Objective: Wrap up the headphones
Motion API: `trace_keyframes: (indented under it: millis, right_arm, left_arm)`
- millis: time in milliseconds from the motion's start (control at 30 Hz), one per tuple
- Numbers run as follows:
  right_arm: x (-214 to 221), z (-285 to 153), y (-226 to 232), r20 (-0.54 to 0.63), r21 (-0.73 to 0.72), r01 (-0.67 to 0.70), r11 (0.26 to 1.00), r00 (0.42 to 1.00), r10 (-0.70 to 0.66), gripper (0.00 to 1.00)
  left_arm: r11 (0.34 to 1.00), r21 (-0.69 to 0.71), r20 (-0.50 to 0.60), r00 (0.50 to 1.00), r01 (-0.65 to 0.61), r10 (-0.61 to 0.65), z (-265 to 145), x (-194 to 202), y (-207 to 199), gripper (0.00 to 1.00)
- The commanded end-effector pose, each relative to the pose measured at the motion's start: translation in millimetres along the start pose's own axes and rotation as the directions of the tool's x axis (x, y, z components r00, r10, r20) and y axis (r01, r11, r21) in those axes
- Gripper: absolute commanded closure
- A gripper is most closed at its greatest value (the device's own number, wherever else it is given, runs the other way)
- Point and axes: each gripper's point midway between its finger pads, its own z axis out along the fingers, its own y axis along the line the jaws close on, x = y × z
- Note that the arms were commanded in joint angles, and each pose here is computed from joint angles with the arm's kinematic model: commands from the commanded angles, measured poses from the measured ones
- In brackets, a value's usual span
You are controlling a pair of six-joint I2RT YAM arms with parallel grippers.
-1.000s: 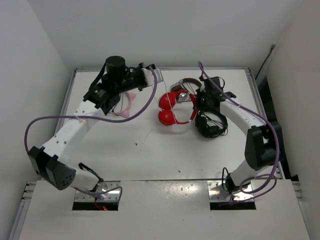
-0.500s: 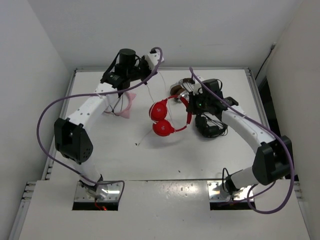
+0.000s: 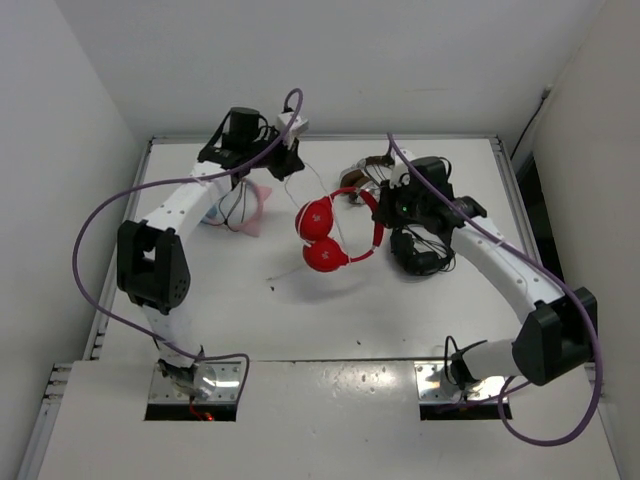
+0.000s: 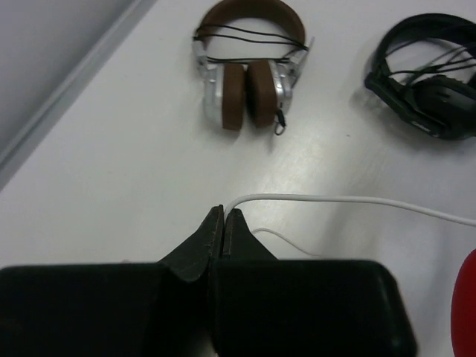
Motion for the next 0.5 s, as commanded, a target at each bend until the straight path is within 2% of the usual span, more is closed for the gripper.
trace_keyframes:
  millis: [0,100,200,267,333,367,467]
  right_arm:
    - [-47.3,-22.3,27.5,0.134,-0.107,-0.031,0.994,0.990,0.045,1.00]
    - [-52.9,-25.1,37.4,0.127,-0.170,-0.075,0.983,0.987,0.097,1.00]
    - [-53.2,-25.5,39.3,0.119,-0.176,-0.120,0.977,0.983,0.142,1.00]
    - [-50.2,-24.4,34.2,0.107,-0.167,-0.172,0.971,0.976,0.191,1.00]
    - [-48.9,-23.6,22.1,0.107,-0.139,-0.220,0.965,0.966,0.236,1.00]
    - [-46.2,-22.8,18.0,0.099,-0.131,-0.264,0.955,0.955,0.278,1.00]
    - [-38.1,-16.2,-1.6,0.076,-0.092,-0.384,0.919,0.917,0.391,1.00]
  left_arm:
    - [0.976,0.171,-0.040,0.991,0.132,-0.127,6.0,19.8,-31.2,1.00]
    - [0.873,0.380,-0.112,0.952,0.305,-0.284,2.4,31.1,-76.0,1.00]
    - [0.745,0.479,-0.218,0.885,0.465,-0.412,-0.4,47.3,-109.9,1.00]
    - [0.685,0.486,-0.294,0.839,0.543,-0.458,-3.0,67.2,-127.5,1.00]
    - [0.663,0.482,-0.307,0.819,0.573,-0.485,-5.9,69.7,-138.0,1.00]
    - [0.637,0.464,-0.345,0.788,0.615,-0.510,-8.9,85.8,-146.1,1.00]
    - [0.574,0.452,-0.382,0.730,0.683,-0.567,-13.8,93.9,-160.8,1.00]
